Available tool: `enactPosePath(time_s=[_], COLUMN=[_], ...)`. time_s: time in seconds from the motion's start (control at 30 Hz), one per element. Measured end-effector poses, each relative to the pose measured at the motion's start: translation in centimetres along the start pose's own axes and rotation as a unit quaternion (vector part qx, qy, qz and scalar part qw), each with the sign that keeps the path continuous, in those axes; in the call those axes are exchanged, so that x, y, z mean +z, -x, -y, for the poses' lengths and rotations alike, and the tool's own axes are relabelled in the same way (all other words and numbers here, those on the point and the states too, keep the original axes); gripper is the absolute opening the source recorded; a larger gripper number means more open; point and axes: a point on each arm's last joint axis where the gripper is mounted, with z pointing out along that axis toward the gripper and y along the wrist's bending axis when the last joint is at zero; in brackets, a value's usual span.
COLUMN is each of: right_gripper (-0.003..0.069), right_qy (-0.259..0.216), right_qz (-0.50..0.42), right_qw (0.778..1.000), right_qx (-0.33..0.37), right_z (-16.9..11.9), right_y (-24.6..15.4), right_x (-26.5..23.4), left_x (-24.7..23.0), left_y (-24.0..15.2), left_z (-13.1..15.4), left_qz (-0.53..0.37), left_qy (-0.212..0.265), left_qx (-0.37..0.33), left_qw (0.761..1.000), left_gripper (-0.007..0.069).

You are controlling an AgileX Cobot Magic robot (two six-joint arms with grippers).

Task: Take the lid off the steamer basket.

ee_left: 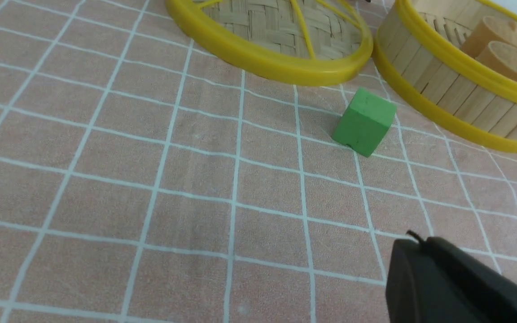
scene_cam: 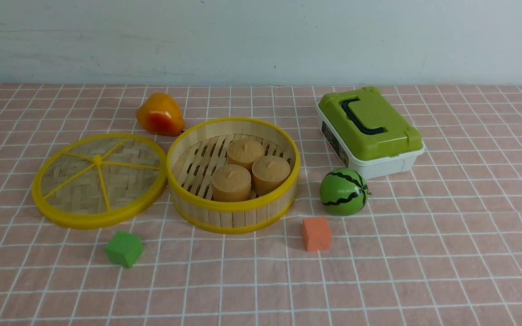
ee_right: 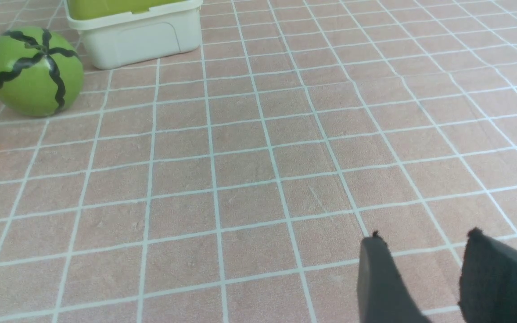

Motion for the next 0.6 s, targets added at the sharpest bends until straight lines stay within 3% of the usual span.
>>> enactPosePath(time_s=[0.2, 0.6], right_gripper=[0.0241, 0.0241], right_qy=[0.000, 0.000], right_qz=[0.000, 0.000], right_qw=[1.000, 1.000], right_qx=[0.000, 0.000], right_z=[0.00, 0.00], right_y=[0.00, 0.00], right_x=[0.00, 0.00], left_x=[0.00, 0.00], left_y=[0.00, -0.08], left_z=[0.00, 0.01], left_qz=[0.000, -0.005], left_qy=[0.000, -0.001], left_qx=[0.037, 0.039], left_qw=[0.999, 0.999], left_gripper=[-0.0003, -0.0001])
